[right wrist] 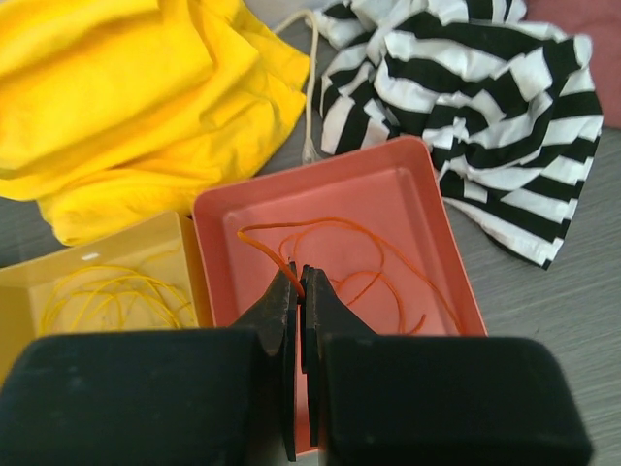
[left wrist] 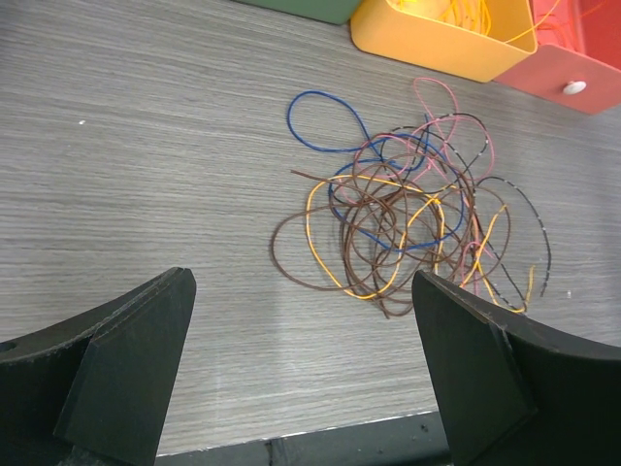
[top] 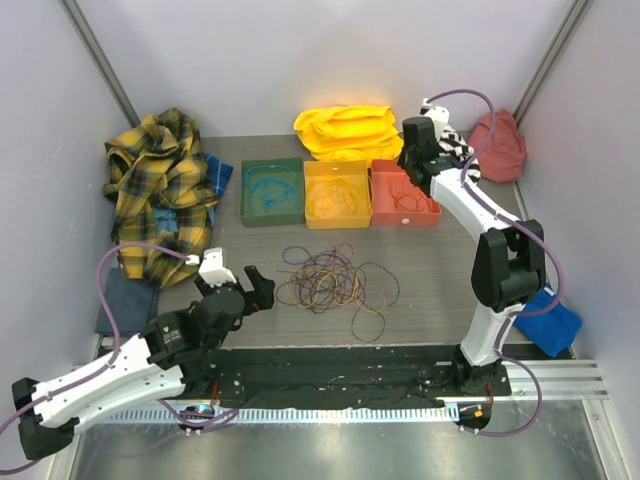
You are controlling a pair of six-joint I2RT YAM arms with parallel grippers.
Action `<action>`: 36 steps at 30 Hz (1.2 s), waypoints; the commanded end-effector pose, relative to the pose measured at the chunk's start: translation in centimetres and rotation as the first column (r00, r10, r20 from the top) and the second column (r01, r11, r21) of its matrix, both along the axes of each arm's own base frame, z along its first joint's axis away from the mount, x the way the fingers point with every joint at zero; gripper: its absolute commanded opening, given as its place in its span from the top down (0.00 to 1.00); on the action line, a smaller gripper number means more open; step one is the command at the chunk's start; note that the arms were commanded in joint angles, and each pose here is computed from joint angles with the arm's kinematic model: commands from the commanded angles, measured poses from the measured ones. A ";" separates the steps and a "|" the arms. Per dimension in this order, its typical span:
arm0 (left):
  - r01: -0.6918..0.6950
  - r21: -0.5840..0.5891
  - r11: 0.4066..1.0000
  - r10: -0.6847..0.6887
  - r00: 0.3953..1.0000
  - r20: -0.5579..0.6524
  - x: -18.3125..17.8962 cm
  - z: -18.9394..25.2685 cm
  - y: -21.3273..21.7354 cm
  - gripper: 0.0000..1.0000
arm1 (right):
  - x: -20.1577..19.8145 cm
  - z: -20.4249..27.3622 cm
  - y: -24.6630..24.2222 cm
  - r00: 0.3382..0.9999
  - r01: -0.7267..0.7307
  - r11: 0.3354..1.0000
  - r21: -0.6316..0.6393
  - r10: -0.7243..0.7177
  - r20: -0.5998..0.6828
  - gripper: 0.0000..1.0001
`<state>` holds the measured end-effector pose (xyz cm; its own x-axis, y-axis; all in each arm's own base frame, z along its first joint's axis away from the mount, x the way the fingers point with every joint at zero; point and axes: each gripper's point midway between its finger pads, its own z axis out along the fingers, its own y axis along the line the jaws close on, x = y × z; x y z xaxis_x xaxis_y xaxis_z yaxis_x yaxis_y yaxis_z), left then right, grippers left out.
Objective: Untangle the cables
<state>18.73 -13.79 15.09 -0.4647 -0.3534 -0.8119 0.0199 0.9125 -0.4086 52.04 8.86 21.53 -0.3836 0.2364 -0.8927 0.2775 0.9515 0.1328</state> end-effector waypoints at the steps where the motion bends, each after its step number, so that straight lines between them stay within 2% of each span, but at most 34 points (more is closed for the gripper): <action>1: -0.032 0.012 0.999 0.032 0.999 0.036 0.6 1.3 0.4 0.00 | 0.7 -1.7 -0.1 1.000 0.007 0.999 0.034 -0.007 -0.005 0.93; 2: -0.032 0.009 0.999 0.032 0.999 0.038 0.7 1.4 0.3 0.00 | 0.8 -2.3 0.5 1.000 -0.024 0.999 0.049 0.025 -0.019 0.82; 3: -0.032 0.010 0.999 0.031 0.999 0.038 0.7 1.4 0.2 0.00 | 0.8 -2.1 0.7 0.999 -0.035 0.998 0.056 0.036 -0.016 0.61; 5: -0.031 0.010 0.999 0.031 0.999 0.038 0.8 1.6 0.1 0.00 | 0.4 -1.2 1.2 0.999 -0.044 0.995 0.090 0.044 0.011 0.46; 6: -0.031 0.009 0.999 0.030 0.999 0.038 0.8 1.8 0.0 0.00 | -0.1 0.1 1.1 0.998 -0.043 0.994 0.102 0.039 0.041 0.34; 9: -0.032 0.002 0.999 0.032 0.999 0.042 1.0 2.3 -0.2 0.00 | -1.0 2.7 1.1 0.996 -0.033 0.994 0.100 0.024 0.082 0.24; 12: -0.031 0.000 1.000 0.031 0.999 0.042 1.2 2.6 -0.5 0.00 | -2.4 3.8 1.2 0.996 -0.029 0.994 0.103 0.019 0.093 0.22; 17: -0.038 0.010 0.999 0.038 0.997 0.066 1.8 3.7 -0.9 0.00 | -7.6 7.5 3.1 0.980 -0.093 0.982 0.162 0.062 0.187 0.22; 18: -0.050 0.018 0.999 0.048 0.996 0.074 2.0 3.9 -0.8 0.00 | -8.8 6.1 3.4 0.984 -0.097 0.982 0.164 0.069 0.167 0.22; 19: -0.056 0.030 0.998 0.054 0.995 0.080 2.1 4.1 -0.7 0.00 | -10.3 7.5 3.5 0.975 -0.121 0.976 0.183 0.082 0.205 0.22; 20: -0.068 0.033 0.997 0.065 0.994 0.086 2.4 4.6 -0.8 0.00 | -11.7 5.6 4.3 0.978 -0.147 0.972 0.184 0.115 0.175 0.23; 23: -0.105 0.050 0.993 0.099 0.988 0.115 3.4 6.4 -0.3 0.00 | -14.8 6.3 5.6 0.958 -0.235 0.943 0.235 0.184 0.218 0.25; 25: -0.063 0.078 0.995 0.054 0.993 0.104 4.3 6.8 -1.2 0.00 | -17.0 4.2 7.1 0.950 -0.289 0.922 0.258 0.243 0.198 0.27; 26: -0.041 0.057 0.998 0.036 0.996 0.087 4.9 7.5 -1.6 0.00 | -18.1 4.6 7.5 0.939 -0.319 0.907 0.274 0.264 0.219 0.27; 28: -0.020 0.059 0.998 0.018 0.999 0.046 6.1 7.3 -2.5 0.00 | -20.2 2.2 9.2 0.927 -0.368 0.885 0.285 0.328 0.179 0.28; 32: 0.020 0.028 0.999 -0.018 0.996 -0.083 7.9 4.5 -4.2 0.00 | -22.9 -1.2 10.4 0.912 -0.409 0.872 0.270 0.392 0.118 0.29; 36: 0.048 0.057 0.997 -0.037 0.984 -0.176 8.9 1.6 -5.9 0.00 | -24.1 -3.5 11.0 0.893 -0.447 0.855 0.262 0.446 0.066 0.29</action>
